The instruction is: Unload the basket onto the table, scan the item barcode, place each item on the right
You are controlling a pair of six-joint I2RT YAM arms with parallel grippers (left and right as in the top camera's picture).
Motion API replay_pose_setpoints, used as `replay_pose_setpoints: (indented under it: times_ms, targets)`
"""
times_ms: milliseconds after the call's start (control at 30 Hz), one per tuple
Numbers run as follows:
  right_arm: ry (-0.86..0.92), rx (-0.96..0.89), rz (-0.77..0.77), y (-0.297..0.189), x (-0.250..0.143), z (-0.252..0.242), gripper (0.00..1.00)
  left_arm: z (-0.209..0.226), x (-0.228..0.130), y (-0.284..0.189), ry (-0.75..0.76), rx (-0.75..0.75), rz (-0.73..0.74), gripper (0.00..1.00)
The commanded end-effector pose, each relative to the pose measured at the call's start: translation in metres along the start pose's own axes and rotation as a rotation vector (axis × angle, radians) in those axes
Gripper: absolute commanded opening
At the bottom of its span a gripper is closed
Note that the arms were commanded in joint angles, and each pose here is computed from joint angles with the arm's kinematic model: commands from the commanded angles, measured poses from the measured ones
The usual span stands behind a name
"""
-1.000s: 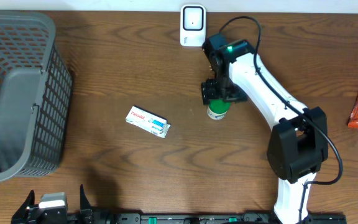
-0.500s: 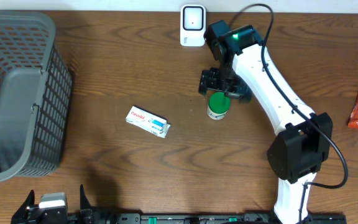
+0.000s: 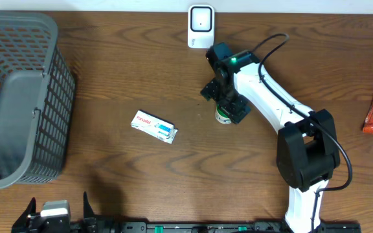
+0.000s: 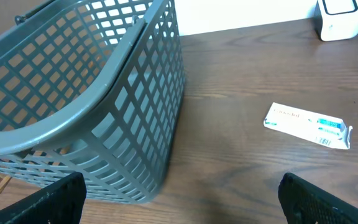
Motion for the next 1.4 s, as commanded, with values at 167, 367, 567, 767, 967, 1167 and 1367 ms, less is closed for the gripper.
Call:
replay_pose_setpoints:
  times_ms: [167, 367, 567, 767, 967, 1167, 1367]
  targets:
    - [0.098, 0.004, -0.012, 0.029, 0.006, -0.008, 0.99, 0.000, -0.001, -0.001, 0.013, -0.003, -0.007, 0.99]
    - [0.106, 0.014, -0.013, 0.048, 0.010, -0.014, 0.93, 0.000, -0.001, -0.001, 0.013, -0.003, -0.007, 0.99]
    - [0.107, 0.017, -0.017, 0.049, 0.012, -0.014, 0.76, 0.000, -0.001, -0.001, 0.013, -0.003, -0.007, 0.99]
    - [0.015, 0.015, -0.023, 0.049, 0.012, -0.014, 0.67, 0.000, -0.001, -0.001, 0.013, -0.003, -0.007, 0.99]
    - [-0.393, 0.042, 0.139, 0.043, -0.002, -0.014, 0.58, 0.000, -0.001, -0.001, 0.013, -0.003, -0.007, 0.99]
    - [-0.724, 0.059, 0.305, 0.033, -0.017, -0.027, 0.57, 0.000, -0.001, -0.001, 0.013, -0.003, -0.007, 0.99]
    - [-0.884, 0.007, 0.397, 0.016, -0.023, -0.042, 0.57, 0.000, -0.001, -0.001, 0.013, -0.003, -0.007, 0.99]
Point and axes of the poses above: each gripper's point midway between its finger pads, its own y axis out along the fingers, its own z axis along the line the jaws close on, x = y × z, the point moved 6 cm from there along -y, back along the fingers, and after that the axes turned 13 degrees about y, right-handed, at the moved point
